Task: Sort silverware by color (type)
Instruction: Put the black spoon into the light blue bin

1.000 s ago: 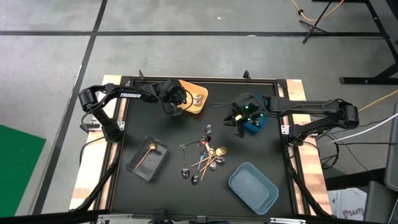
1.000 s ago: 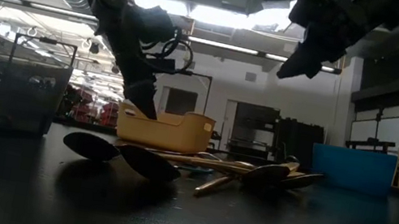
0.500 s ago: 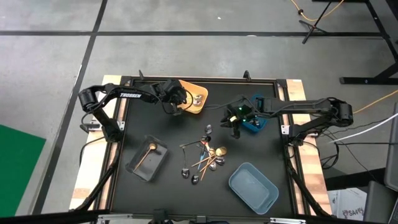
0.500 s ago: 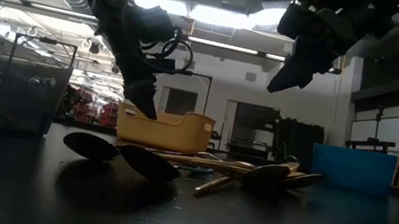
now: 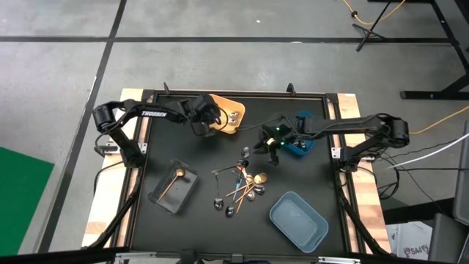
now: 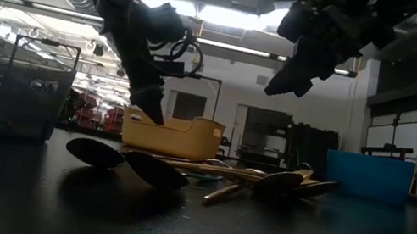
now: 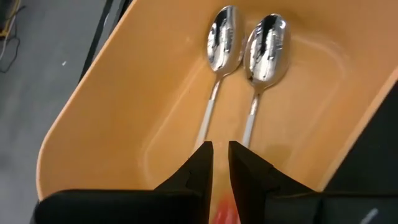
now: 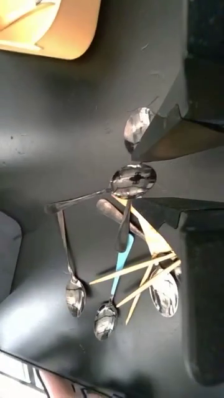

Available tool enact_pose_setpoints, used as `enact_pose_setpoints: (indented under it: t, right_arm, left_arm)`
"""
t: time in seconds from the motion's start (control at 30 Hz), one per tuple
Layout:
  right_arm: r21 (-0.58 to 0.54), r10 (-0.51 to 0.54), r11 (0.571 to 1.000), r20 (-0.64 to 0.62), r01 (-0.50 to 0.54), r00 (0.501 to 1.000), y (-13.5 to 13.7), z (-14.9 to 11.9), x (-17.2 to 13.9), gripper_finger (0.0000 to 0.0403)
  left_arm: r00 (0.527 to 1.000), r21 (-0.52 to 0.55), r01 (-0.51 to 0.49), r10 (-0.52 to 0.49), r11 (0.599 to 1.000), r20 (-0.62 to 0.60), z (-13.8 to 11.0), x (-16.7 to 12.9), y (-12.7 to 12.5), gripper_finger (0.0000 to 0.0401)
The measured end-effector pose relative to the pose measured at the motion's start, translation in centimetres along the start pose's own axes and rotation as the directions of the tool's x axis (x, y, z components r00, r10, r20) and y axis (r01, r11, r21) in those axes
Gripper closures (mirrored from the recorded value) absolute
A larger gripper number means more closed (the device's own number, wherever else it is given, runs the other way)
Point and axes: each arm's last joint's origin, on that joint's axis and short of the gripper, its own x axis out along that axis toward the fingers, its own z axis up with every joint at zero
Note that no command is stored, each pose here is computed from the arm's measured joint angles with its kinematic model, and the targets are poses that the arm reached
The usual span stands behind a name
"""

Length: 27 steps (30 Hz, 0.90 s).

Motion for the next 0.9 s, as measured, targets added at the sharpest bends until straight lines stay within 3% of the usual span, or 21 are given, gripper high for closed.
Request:
enact_pose_setpoints:
  t: [0.6, 0.9]
  right_arm:
    - [-0.007, -0.001, 1.0, 0.019, 0.001, 1.0, -0.1, 0.2, 0.2, 0.031]
    - [-0.007, -0.002, 1.0, 0.02, 0.002, 1.0, -0.1, 0.2, 0.2, 0.031]
  left_arm:
    - [0.999, 0.074, -0.051, 0.05, 0.996, 0.004, 0.9, -0.7, -2.3, 0.0356]
    - [0.988, 0.025, -0.105, 0.102, 0.994, 0.114, 2.2, -4.2, -1.5, 0.0356]
